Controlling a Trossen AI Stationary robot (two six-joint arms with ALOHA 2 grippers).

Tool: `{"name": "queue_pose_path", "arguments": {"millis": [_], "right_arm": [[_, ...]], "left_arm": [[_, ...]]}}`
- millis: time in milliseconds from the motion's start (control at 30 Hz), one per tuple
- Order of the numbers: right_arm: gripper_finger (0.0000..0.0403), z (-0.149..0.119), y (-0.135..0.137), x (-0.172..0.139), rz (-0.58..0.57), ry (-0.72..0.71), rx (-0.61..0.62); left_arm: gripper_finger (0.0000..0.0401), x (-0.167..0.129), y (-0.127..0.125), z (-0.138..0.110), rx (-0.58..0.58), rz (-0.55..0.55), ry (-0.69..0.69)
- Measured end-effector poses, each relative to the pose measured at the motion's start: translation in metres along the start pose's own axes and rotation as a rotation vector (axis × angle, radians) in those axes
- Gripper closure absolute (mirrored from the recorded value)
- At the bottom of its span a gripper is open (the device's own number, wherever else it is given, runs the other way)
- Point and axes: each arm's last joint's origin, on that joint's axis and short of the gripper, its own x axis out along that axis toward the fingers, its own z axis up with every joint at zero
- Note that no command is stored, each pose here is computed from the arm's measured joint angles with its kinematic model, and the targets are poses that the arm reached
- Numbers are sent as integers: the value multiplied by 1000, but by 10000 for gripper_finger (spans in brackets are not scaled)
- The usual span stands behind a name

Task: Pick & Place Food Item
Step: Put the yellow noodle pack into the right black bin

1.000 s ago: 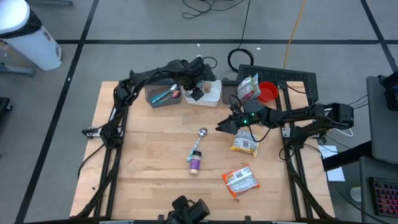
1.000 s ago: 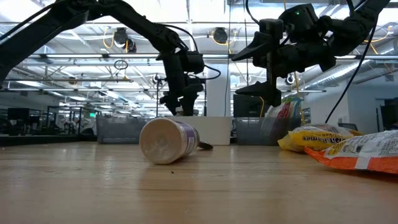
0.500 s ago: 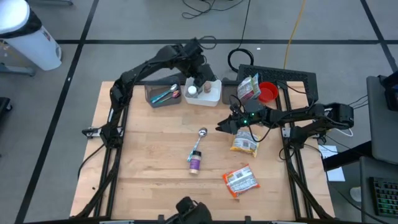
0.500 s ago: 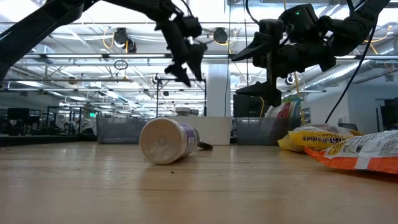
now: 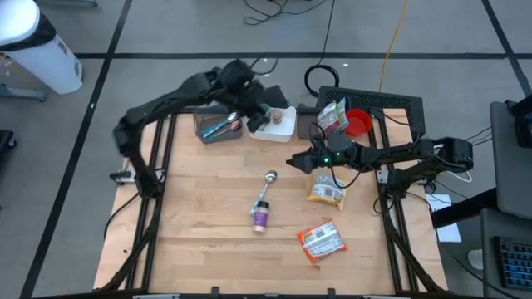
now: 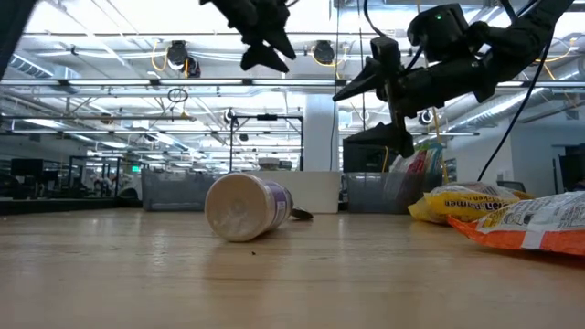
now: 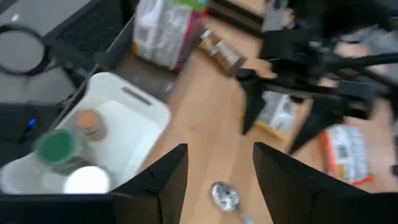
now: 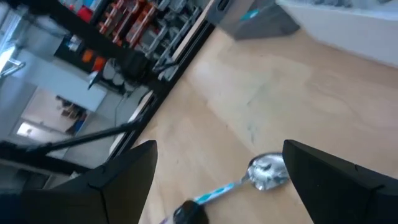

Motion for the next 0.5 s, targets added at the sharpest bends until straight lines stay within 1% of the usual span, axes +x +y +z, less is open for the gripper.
{"name": "queue_pose_path", "arguments": {"millis": [67,200,400,500], "right_arm": [[64,1,1,0,2,-15,-1],[64,2,1,0,-13,-48,-5],[64,5,0,0,-57,-112,-6],[64,5,-1,0,-85,-143,-5]], "left_arm": [[221,-5,-4,-17,-5,-41,-56],[230,-22,-11,-61,-19,-104,-171],[231,-52,-30,-125,-18,-215,-334],[231,-67,-36,-150,-25,-239,-414]]}}
